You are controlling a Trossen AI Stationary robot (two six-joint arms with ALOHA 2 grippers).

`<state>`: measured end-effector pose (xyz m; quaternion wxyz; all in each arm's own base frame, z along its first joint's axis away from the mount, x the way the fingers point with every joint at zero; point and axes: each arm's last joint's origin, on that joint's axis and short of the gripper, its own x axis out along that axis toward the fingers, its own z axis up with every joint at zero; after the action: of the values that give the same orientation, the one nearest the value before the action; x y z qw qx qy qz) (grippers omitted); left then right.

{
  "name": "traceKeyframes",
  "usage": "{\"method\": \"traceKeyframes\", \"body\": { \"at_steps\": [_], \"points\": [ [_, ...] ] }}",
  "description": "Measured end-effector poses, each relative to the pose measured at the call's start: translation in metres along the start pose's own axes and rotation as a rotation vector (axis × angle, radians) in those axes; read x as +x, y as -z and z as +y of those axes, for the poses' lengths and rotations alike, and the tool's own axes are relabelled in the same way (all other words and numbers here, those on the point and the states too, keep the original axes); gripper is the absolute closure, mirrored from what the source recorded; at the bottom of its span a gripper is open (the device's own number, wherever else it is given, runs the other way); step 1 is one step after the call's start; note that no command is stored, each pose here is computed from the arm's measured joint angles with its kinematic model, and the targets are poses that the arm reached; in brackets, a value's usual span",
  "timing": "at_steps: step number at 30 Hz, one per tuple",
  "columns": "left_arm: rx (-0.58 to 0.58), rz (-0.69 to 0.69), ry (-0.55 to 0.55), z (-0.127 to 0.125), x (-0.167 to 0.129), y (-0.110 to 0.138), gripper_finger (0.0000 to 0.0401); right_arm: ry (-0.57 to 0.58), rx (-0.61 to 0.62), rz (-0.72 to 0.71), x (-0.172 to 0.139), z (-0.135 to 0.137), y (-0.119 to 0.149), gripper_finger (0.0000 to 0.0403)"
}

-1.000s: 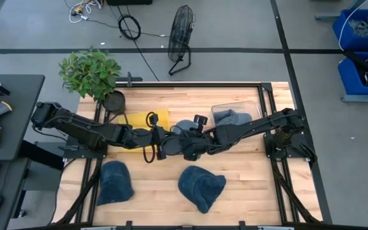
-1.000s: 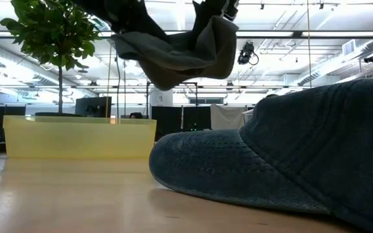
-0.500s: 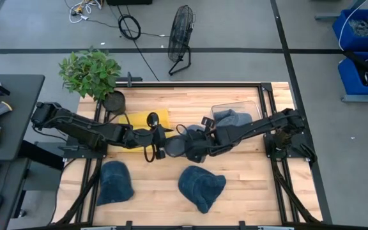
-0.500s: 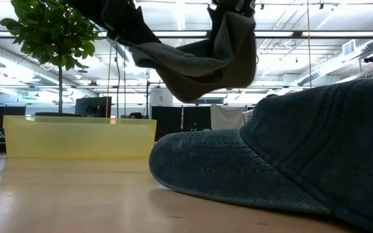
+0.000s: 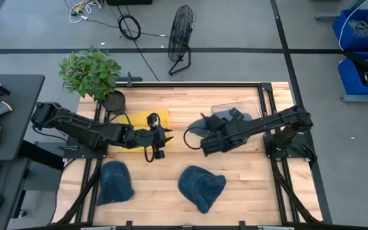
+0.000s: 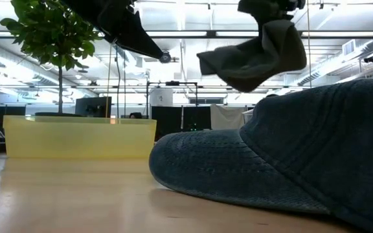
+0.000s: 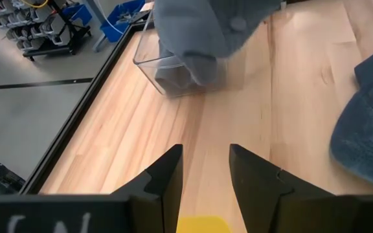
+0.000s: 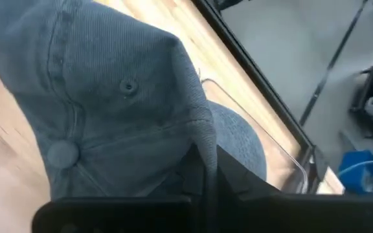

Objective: Pick & Place hat
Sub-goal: Put the gray cap into the transparent bin

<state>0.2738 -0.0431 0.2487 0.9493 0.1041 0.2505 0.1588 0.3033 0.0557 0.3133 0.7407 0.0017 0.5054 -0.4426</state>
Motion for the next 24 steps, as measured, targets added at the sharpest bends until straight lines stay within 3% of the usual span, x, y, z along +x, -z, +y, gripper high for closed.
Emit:
{"method": "traceKeyframes", "body": {
  "at_steps": [8, 15, 24],
  "points": [
    [0.004, 0.02, -0.009, 0.003, 0.002, 0.002, 0.0272, 0.007, 0.262, -0.016, 0.001, -0.035, -0.009, 0.0393],
    [0.02, 0.053, -0.013, 0.004, 0.002, 0.005, 0.0273, -0.002, 0.281, 0.188, 0.028, -0.05, -0.008, 0.0393],
    [0.021, 0.054, -0.013, 0.004, 0.002, 0.005, 0.0273, 0.085, 0.321, 0.427, 0.08, -0.065, 0.005, 0.0393]
  ]
}}
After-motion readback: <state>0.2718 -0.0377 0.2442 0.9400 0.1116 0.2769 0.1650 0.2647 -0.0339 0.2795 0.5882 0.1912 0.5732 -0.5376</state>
